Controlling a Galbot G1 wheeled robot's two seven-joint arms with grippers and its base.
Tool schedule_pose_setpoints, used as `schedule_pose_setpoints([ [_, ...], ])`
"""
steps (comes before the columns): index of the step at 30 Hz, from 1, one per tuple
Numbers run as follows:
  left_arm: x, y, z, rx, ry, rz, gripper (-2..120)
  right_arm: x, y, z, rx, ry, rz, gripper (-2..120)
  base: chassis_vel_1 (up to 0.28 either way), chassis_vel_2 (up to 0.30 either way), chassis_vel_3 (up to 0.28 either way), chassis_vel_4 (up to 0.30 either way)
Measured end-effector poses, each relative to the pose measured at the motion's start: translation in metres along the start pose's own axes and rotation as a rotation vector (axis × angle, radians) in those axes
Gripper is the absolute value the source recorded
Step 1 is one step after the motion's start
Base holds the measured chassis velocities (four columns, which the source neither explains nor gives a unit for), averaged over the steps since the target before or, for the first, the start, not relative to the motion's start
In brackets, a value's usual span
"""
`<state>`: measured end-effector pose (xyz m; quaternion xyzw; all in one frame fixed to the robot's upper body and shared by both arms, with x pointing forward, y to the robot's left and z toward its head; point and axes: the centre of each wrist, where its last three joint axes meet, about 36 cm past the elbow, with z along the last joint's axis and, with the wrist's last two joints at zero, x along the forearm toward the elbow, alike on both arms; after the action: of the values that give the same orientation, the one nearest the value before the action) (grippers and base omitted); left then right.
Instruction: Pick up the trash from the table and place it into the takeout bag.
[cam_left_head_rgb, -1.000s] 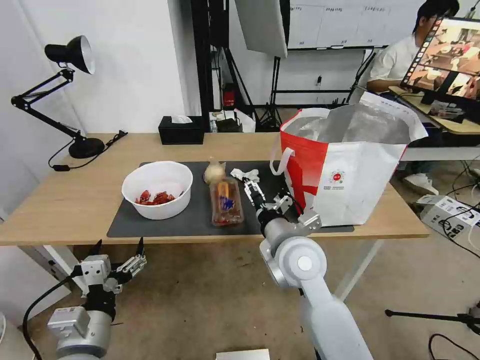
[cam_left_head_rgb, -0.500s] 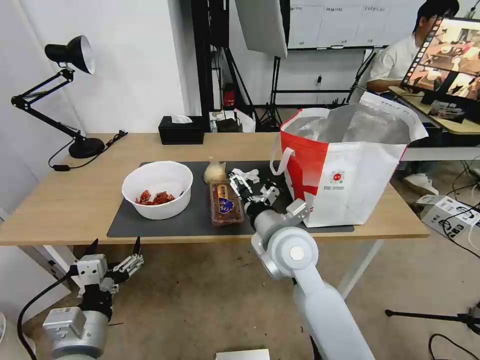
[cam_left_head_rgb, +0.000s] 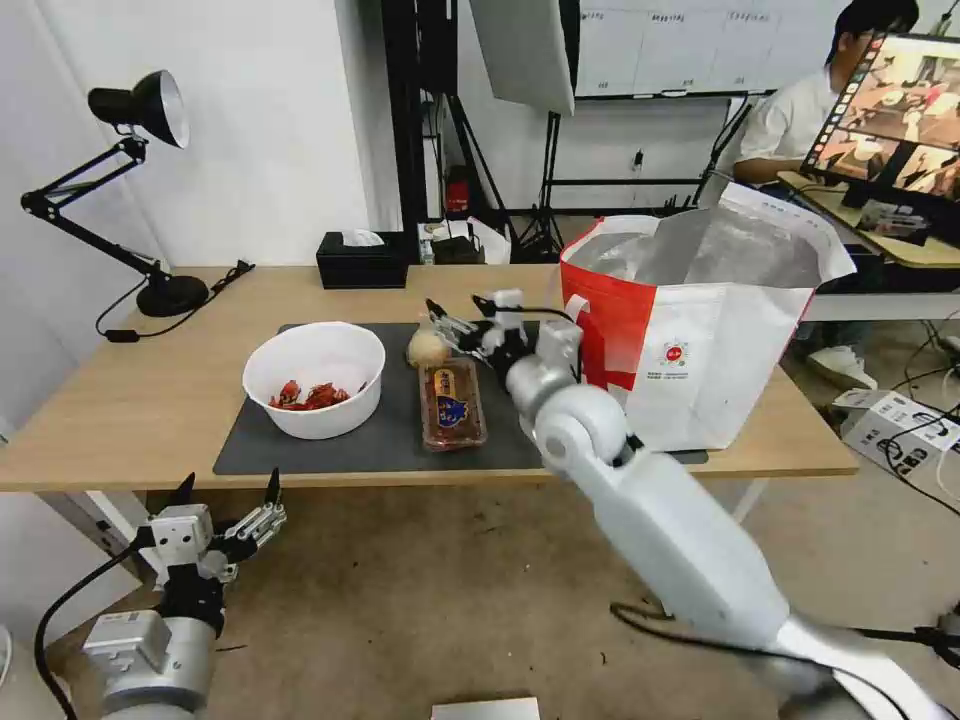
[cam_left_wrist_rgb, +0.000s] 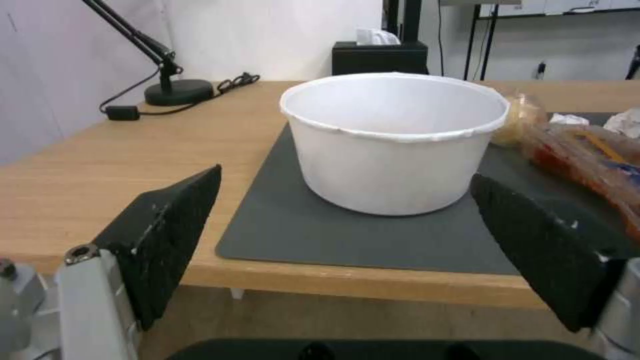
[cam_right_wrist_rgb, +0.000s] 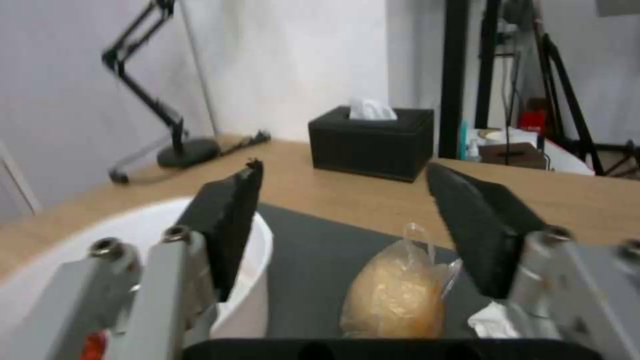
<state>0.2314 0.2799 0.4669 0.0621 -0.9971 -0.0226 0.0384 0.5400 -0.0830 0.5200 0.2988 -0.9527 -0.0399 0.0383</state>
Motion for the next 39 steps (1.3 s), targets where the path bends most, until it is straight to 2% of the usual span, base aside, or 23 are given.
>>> schedule_pose_setpoints([
  [2,-0.001,0.0,-0.001,0.001,-0.005,0.002,100,-0.013,-0.006,0.008,0.068,0.035,-0.028,53,0.0,0.0,0.0,0.0],
  [3,-0.001,0.0,-0.001,0.001,-0.005,0.002,100,-0.013,-0.006,0.008,0.068,0.035,-0.028,53,0.0,0.0,0.0,0.0],
  [6,-0.001,-0.001,-0.002,0.001,-0.01,0.003,100,-0.029,-0.016,0.022,0.125,0.094,-0.068,41,0.0,0.0,0.0,0.0],
  [7,-0.001,-0.001,-0.002,0.001,-0.01,0.003,100,-0.029,-0.016,0.022,0.125,0.094,-0.068,41,0.0,0.0,0.0,0.0],
  [9,-0.001,-0.001,-0.003,0.0,-0.013,0.004,100,-0.037,-0.021,0.03,0.139,0.131,-0.081,30,0.0,0.0,0.0,0.0],
  [11,-0.001,0.0,-0.003,0.0,-0.013,0.003,100,-0.038,-0.021,0.031,0.139,0.138,-0.082,28,0.0,0.0,0.0,0.0],
  [12,-0.001,0.0,-0.004,0.0,-0.017,0.003,100,-0.042,-0.022,0.037,0.139,0.168,-0.086,19,0.0,0.0,0.0,0.0],
  [14,-0.001,0.0,-0.005,0.0,-0.021,0.002,100,-0.046,-0.021,0.045,0.137,0.2,-0.083,9,0.0,0.0,0.0,0.0],
  [16,0.0,0.0,-0.006,0.001,-0.023,0.002,100,-0.047,-0.021,0.048,0.138,0.212,-0.078,6,0.0,0.0,0.0,0.0],
  [17,0.0,-0.001,-0.006,0.002,-0.024,0.002,100,-0.046,-0.021,0.05,0.139,0.226,-0.07,0,0.0,0.0,0.0,0.0],
  [22,0.002,-0.002,-0.006,0.007,-0.024,0.006,100,-0.042,-0.022,0.061,0.117,0.302,-0.031,0,0.0,0.0,0.0,0.0],
  [35,0.002,-0.002,-0.007,0.002,-0.029,0.014,100,-0.038,-0.022,0.069,0.086,0.321,-0.015,0,0.0,0.0,0.0,0.0],
  [39,0.0,-0.004,-0.006,0.017,-0.033,0.034,100,-0.038,-0.023,0.069,0.085,0.319,-0.013,0,0.0,0.0,0.0,0.0],
])
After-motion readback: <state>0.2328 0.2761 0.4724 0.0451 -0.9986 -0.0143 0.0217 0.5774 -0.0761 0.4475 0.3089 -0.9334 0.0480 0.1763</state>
